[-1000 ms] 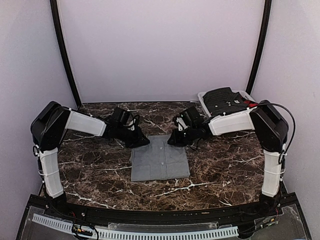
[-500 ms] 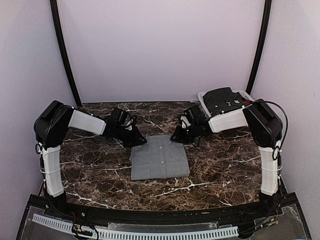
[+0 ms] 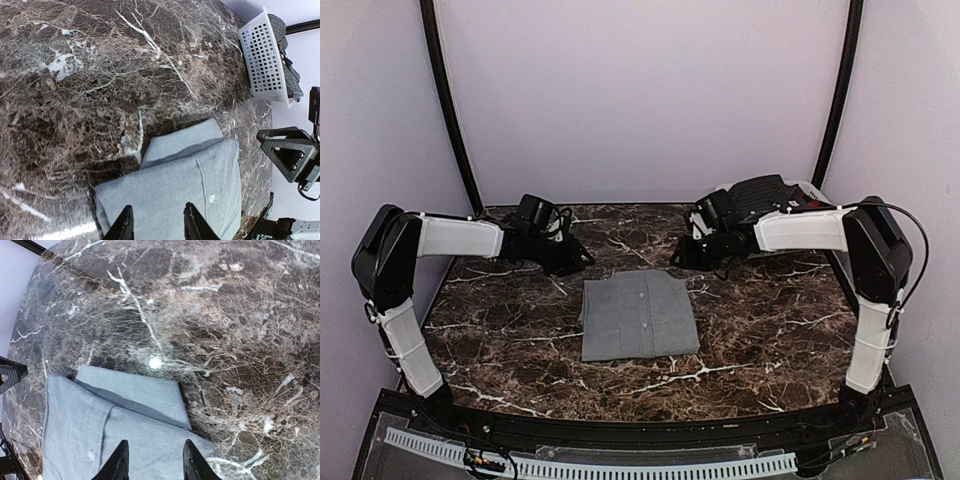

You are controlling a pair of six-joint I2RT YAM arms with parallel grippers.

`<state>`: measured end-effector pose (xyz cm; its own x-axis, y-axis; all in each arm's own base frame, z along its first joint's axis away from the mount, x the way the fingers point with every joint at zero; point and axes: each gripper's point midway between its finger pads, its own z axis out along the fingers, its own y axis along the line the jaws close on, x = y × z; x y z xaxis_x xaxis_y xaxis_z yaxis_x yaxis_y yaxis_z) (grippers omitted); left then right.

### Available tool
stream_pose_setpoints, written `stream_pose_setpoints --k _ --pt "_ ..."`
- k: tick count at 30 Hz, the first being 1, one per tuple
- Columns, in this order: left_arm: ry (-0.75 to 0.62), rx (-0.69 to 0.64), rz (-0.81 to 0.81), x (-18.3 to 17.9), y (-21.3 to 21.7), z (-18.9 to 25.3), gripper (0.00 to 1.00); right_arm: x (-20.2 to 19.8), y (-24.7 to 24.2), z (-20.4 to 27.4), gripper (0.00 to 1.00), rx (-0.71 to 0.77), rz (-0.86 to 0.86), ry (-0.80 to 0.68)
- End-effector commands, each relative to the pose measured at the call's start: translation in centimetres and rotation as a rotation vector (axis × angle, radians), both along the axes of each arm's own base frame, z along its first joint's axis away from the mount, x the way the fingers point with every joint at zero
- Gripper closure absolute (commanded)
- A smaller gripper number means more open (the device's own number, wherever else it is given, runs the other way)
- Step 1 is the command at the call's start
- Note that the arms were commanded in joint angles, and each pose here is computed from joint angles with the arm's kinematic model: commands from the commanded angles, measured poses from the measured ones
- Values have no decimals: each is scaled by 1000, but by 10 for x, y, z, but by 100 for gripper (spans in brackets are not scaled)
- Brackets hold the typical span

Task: Fold and stack the long sleeve shirts
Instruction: Smooth out the square-folded shirt at the center of the board, then pick up the square-folded shirt from the center of the board.

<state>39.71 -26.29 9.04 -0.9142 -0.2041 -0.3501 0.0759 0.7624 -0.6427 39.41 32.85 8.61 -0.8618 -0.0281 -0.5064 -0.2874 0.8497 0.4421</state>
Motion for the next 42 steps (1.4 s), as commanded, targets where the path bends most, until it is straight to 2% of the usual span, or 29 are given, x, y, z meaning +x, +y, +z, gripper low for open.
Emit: stream_pose_setpoints --k 1,9,16,20,27,34,42 --pt "-4 -15 -18 -29 9 19 66 -18 13 29 66 5 54 -56" --pt "98 -50 -55 -75 18 -4 52 -60 23 15 65 0 122 -10" --pt "176 -51 -98 -98 18 -26 43 -71 14 -11 65 -32 114 40" --pt "213 -5 -127 -105 12 -41 36 -74 6 -18 65 -53 95 50" --pt "251 111 -103 -116 17 -60 33 -81 -3 -23 65 -67 82 55" --pt "281 120 -110 -126 9 -67 35 -84 -9 -29 65 -82 69 61" --pt "332 179 -77 -136 6 -89 50 -84 -15 -28 65 -85 46 49"
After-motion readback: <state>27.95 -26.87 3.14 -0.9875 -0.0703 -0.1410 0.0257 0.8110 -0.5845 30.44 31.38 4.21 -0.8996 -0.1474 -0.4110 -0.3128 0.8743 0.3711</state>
